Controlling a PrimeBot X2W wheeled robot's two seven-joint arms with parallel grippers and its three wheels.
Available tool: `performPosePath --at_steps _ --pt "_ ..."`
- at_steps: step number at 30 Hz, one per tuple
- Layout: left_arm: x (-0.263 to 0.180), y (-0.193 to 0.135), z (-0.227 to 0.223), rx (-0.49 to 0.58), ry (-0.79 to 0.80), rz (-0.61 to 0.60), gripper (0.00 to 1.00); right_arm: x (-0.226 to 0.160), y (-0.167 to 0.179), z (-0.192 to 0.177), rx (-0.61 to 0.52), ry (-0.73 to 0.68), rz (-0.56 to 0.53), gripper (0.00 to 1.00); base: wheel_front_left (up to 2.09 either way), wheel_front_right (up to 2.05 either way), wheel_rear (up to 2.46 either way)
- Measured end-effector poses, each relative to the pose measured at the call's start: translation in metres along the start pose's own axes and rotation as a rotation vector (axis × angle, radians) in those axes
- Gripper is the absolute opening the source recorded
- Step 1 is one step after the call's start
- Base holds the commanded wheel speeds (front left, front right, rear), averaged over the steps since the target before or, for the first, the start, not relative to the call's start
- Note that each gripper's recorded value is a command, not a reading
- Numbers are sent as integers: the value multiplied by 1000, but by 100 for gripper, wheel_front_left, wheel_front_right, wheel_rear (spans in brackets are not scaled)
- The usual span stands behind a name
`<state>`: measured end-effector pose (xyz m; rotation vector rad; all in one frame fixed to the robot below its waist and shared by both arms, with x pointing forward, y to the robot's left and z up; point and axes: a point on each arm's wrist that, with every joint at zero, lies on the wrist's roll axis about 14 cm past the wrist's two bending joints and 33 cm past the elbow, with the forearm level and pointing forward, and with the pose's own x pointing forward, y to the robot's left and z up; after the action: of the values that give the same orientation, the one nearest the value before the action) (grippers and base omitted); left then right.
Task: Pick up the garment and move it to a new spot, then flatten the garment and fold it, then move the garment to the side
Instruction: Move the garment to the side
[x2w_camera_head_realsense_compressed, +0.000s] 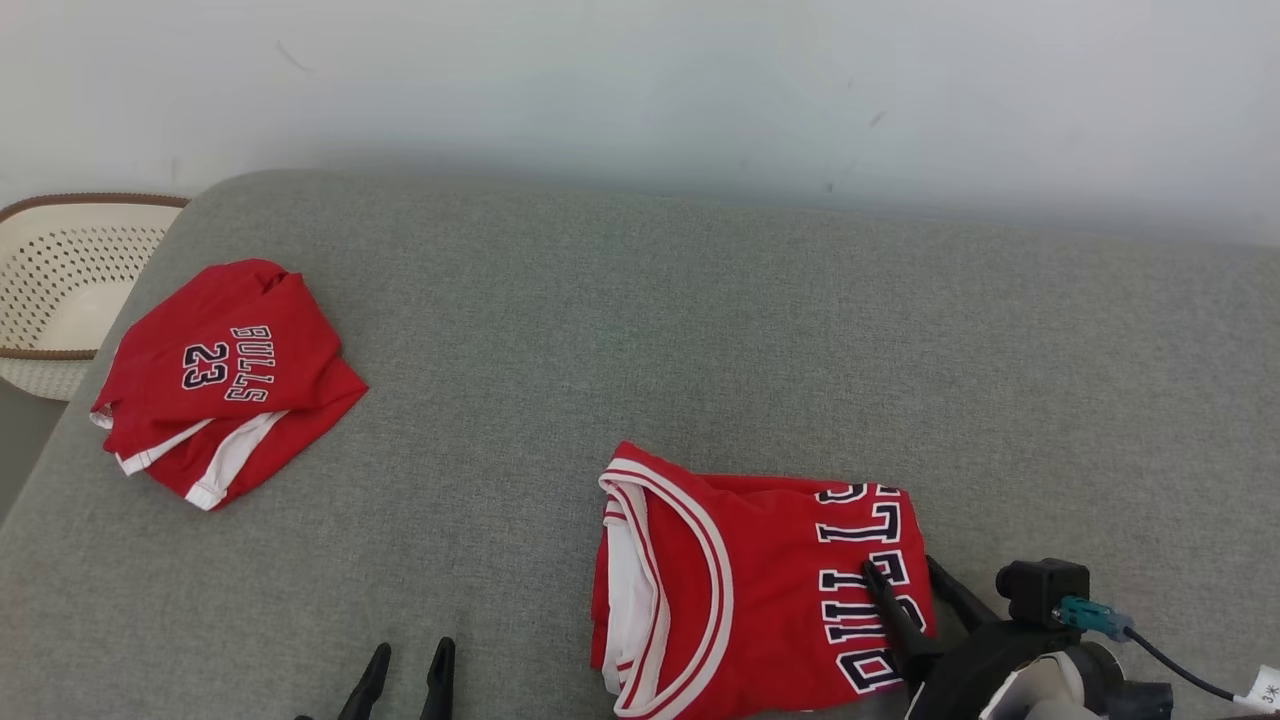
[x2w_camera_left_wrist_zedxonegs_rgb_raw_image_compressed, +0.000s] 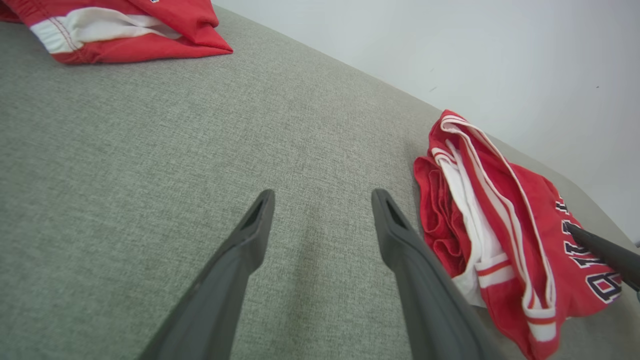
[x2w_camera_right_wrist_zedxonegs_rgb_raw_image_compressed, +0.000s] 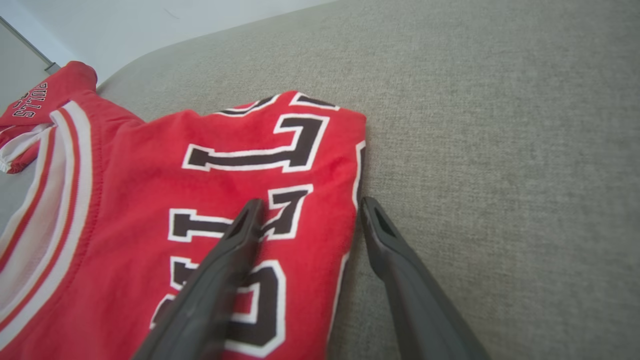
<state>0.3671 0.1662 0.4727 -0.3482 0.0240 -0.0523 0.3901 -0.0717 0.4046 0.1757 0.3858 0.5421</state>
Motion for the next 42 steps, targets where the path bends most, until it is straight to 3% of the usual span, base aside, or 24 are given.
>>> performPosePath --at_steps 4,10,11,12,14,18,25,42 --pt "0 0 1 6 -4 -2 100 2 -12 0 9 1 -41 100 0 0 0" --pt "0 1 1 11 -3 0 100 5 -2 -9 0 25 -15 100 0 0 0" --pt "1 1 1 10 -2 0 100 6 8 -15 -6 39 12 91 0 0 0" --pt "1 1 1 10 -2 0 100 6 8 -15 -6 39 12 64 0 0 0" --pt "1 0 1 11 -1 -1 100 7 16 -18 -11 50 38 0 0 0 0" --pt "2 -1 3 19 -8 -8 100 11 22 -5 -16 19 59 0 0 0 0" --pt "4 -16 8 52 -22 -57 100 5 -7 37 -41 -100 -28 0 0 0 0" --pt "34 -83 11 140 -46 -269 100 -57 -62 38 10 -178 -268 0 0 0 0"
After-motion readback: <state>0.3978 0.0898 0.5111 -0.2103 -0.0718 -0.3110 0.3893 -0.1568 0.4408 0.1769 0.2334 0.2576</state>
